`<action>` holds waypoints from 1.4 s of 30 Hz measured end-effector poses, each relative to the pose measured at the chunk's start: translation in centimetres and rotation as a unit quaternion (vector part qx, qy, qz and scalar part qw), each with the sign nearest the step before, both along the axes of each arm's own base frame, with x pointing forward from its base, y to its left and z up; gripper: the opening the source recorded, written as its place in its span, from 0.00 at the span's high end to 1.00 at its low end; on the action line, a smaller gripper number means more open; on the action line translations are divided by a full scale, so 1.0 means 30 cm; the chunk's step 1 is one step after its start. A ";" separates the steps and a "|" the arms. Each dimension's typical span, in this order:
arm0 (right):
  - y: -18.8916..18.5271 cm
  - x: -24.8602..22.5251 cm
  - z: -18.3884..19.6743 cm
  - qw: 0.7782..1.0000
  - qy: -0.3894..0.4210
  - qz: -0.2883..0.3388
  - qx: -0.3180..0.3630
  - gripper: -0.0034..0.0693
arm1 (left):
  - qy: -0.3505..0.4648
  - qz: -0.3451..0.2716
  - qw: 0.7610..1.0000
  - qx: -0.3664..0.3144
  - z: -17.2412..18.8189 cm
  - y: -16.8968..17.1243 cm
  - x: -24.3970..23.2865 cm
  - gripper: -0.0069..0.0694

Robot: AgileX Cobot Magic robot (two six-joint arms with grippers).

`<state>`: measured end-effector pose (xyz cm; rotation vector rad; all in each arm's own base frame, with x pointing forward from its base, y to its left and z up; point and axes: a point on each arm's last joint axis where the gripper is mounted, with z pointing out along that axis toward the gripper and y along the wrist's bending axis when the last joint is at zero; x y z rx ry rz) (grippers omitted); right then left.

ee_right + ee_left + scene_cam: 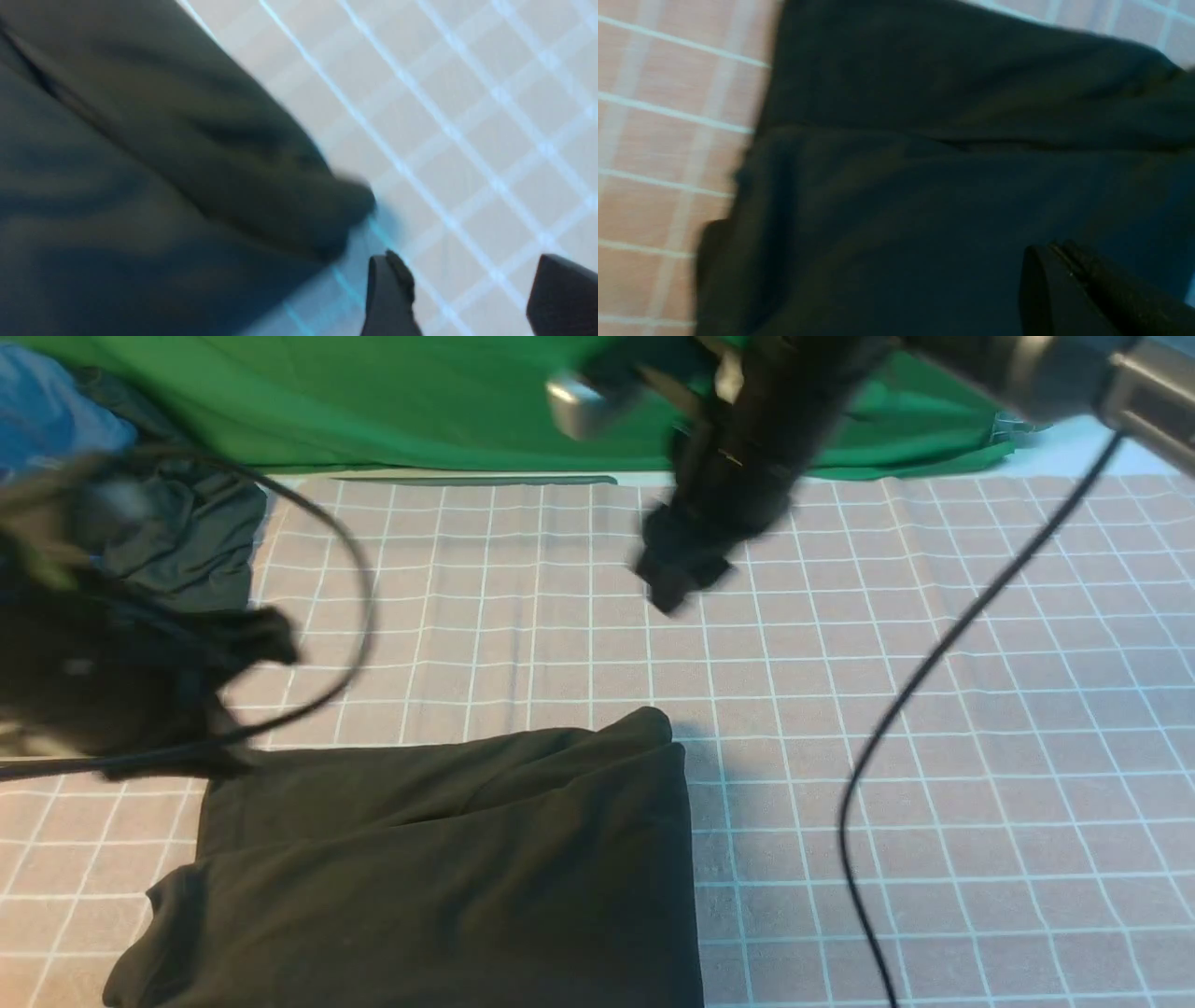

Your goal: Fold a long-sleeved shirt over a pink coffee tablecloth.

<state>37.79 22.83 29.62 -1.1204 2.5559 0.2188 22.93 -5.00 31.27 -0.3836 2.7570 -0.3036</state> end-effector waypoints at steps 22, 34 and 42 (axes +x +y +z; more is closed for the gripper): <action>0.145 -0.034 -0.284 0.976 0.011 0.208 -0.065 0.17 | 0.078 0.007 0.996 -0.048 -0.391 -0.033 -0.007 0.89; 0.139 -0.045 -0.320 0.960 0.036 0.262 -0.087 0.66 | 0.070 0.005 0.996 -0.048 -0.393 -0.033 -0.003 0.89; 0.139 -0.043 -0.313 0.952 0.035 0.289 -0.095 0.90 | 0.070 0.005 0.996 -0.048 -0.393 -0.033 -0.003 0.89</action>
